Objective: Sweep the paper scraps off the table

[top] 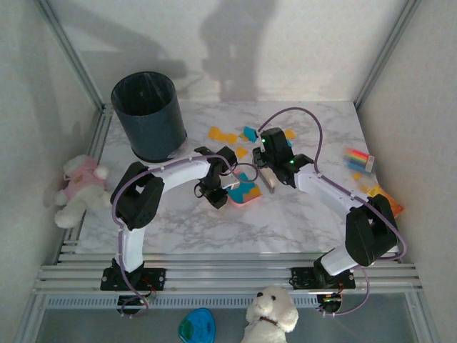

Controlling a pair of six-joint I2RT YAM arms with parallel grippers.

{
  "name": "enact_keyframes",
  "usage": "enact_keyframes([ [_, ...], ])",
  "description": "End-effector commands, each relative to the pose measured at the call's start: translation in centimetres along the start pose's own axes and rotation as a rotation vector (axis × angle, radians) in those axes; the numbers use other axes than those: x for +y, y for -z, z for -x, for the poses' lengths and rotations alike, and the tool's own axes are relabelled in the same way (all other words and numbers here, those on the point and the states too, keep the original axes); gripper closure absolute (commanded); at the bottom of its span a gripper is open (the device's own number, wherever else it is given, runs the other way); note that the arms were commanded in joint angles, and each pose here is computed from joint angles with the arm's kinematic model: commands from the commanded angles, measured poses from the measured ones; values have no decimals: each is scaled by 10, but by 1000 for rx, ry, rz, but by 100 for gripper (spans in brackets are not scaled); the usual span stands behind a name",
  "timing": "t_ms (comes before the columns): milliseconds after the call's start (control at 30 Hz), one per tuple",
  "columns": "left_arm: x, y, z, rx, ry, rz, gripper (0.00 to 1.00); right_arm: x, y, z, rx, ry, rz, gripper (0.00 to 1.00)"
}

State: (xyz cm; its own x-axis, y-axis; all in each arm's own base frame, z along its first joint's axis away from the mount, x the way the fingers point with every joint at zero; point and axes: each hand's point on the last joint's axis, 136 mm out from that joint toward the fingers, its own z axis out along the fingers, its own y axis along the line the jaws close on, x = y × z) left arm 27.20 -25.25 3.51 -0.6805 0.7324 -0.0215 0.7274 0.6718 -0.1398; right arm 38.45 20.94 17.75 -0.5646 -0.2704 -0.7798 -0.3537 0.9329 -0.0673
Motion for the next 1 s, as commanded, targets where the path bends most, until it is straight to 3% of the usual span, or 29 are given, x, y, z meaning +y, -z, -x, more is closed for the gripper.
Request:
enact_keyframes([
  [0, 7, 0, -12, 35, 15, 26, 100, 1, 5, 1, -28, -23, -2, 100],
  [500, 6, 0, -10, 28, 16, 19, 100, 23, 9, -24, 2, -89, 97, 100],
  [967, 7, -2, -11, 31, 15, 21, 100, 38, 19, -21, -20, -98, 198, 100],
])
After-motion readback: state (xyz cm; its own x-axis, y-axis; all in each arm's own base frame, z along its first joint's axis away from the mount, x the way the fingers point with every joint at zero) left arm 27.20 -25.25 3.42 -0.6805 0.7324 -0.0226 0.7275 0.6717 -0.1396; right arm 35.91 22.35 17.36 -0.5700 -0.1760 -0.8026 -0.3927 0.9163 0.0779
